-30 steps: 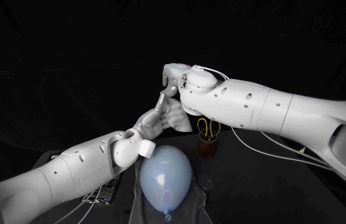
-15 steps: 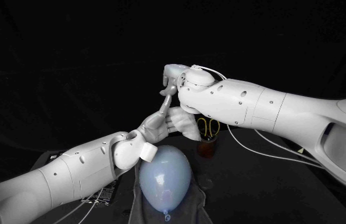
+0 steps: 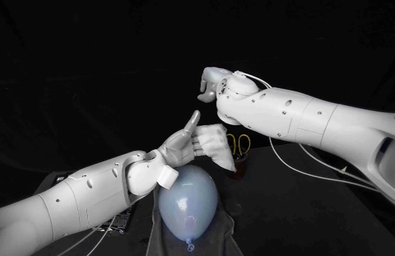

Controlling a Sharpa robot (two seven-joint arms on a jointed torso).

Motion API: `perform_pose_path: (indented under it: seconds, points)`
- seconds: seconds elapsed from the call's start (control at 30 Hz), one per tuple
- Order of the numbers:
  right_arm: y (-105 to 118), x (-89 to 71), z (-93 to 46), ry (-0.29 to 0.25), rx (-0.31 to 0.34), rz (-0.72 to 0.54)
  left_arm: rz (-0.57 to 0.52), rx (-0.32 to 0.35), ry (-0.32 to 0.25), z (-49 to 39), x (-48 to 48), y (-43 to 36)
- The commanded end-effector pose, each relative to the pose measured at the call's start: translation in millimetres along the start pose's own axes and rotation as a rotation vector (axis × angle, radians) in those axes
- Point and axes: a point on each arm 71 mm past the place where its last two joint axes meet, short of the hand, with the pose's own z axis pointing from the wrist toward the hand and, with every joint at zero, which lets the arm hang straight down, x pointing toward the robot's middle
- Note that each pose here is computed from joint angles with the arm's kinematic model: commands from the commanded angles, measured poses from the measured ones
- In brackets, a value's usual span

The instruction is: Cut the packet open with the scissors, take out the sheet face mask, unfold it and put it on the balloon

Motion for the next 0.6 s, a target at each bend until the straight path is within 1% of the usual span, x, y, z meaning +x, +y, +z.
perform_pose_path:
  seconds: [0.03,0.13,0.2,0.27,0.3,0.4,0.5,0.6]
  points:
    - [-5,-13.8,-6.9,-0.153,-0.112,0.152,-0.03,0.027,-0.033,-0.6,-1.9,-2.9]
    - [-17,-21.8,-19.3,-0.229,-0.179,0.242,-0.034,0.045,-0.076,-3.9,-6.6,-5.3]
    - [-26,-26.7,-32.6,-0.277,-0.234,0.302,-0.037,0.058,-0.112,-7.9,-11.0,-7.7]
    - [-34,-29.2,-45.5,-0.309,-0.279,0.341,-0.039,0.068,-0.137,-11.3,-14.1,-9.6]
    - [-37,-29.4,-49.5,-0.316,-0.291,0.351,-0.041,0.071,-0.145,-12.5,-15.1,-10.2]
    - [-49,-27.6,-67.8,-0.329,-0.333,0.403,-0.041,0.086,-0.183,-18.2,-19.5,-13.1]
    - [-59,-21.6,-87.5,-0.324,-0.371,0.445,-0.033,0.105,-0.226,-24.7,-24.4,-16.8]
    - [-65,-13.2,-103.6,-0.315,-0.398,0.465,-0.025,0.119,-0.258,-30.0,-28.6,-20.4]
